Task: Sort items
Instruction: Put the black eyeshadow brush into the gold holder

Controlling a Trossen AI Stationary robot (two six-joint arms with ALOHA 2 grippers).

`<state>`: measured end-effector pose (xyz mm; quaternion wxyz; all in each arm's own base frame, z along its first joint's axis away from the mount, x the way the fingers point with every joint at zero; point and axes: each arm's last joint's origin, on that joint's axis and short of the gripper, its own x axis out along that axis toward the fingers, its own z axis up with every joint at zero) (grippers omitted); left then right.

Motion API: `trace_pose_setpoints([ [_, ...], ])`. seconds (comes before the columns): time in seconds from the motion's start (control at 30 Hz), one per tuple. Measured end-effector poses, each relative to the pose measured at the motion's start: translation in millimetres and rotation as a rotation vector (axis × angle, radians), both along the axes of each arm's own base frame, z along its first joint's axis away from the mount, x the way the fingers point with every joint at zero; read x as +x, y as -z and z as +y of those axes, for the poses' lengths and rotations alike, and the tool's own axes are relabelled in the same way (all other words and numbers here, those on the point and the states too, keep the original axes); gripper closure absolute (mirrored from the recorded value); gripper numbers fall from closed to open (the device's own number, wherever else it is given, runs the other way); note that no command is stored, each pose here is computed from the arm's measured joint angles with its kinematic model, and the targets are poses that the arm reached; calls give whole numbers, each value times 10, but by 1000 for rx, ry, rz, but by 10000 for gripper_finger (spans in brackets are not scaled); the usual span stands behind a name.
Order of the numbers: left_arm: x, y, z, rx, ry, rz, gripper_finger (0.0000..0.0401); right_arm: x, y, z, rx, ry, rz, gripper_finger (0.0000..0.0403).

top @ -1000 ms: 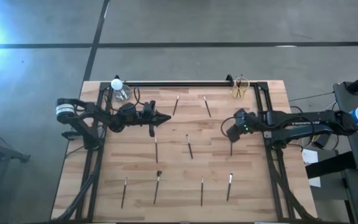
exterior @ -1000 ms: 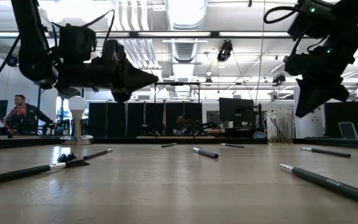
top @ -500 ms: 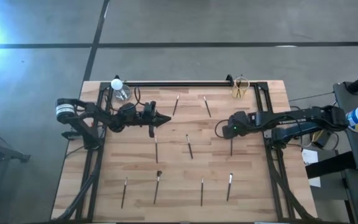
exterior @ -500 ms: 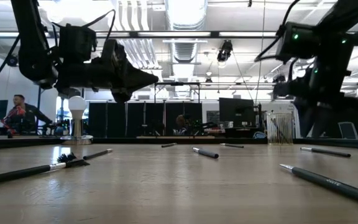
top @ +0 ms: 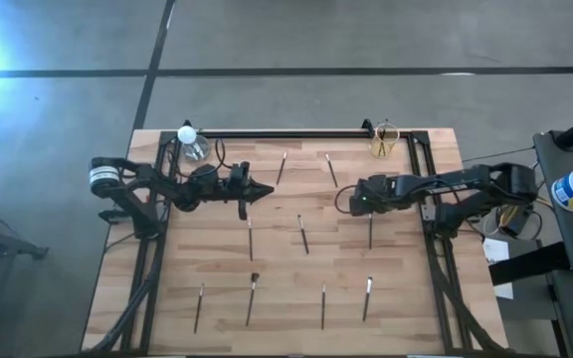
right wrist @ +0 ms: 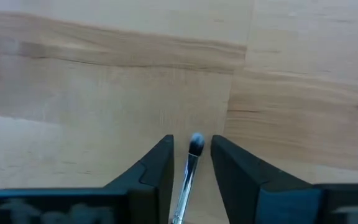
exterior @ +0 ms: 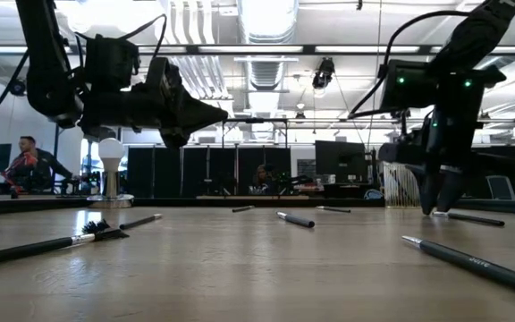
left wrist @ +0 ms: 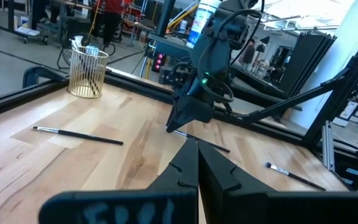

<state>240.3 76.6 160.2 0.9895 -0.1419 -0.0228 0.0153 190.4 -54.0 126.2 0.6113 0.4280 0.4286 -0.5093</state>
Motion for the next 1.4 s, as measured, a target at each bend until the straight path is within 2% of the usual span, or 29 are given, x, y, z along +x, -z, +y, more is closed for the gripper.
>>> trace_pose_setpoints([
  [0.47, -2, -1, -1, -16, 1, -3, 401, 141, -64, -54, -35, -71, -10, 389],
  [0.73, -3, -1, -1, -22, 1, -3, 401, 171, -150, -60, -59, -132, -40, 394],
  [0.87, -3, 0, -1, -26, 1, -3, 401, 187, -295, -57, -104, -178, -135, 394],
  [1.2, -7, 7, -2, -26, 1, 1, 401, 168, -897, -179, -428, -343, -458, 394],
  [1.3, -14, 15, -5, -14, 0, 5, 401, 90, -1048, -290, -604, -326, -437, 394],
  [1.4, -18, 19, -1, -8, -4, 7, 401, -1, -1177, -425, -816, -281, -324, 394],
])
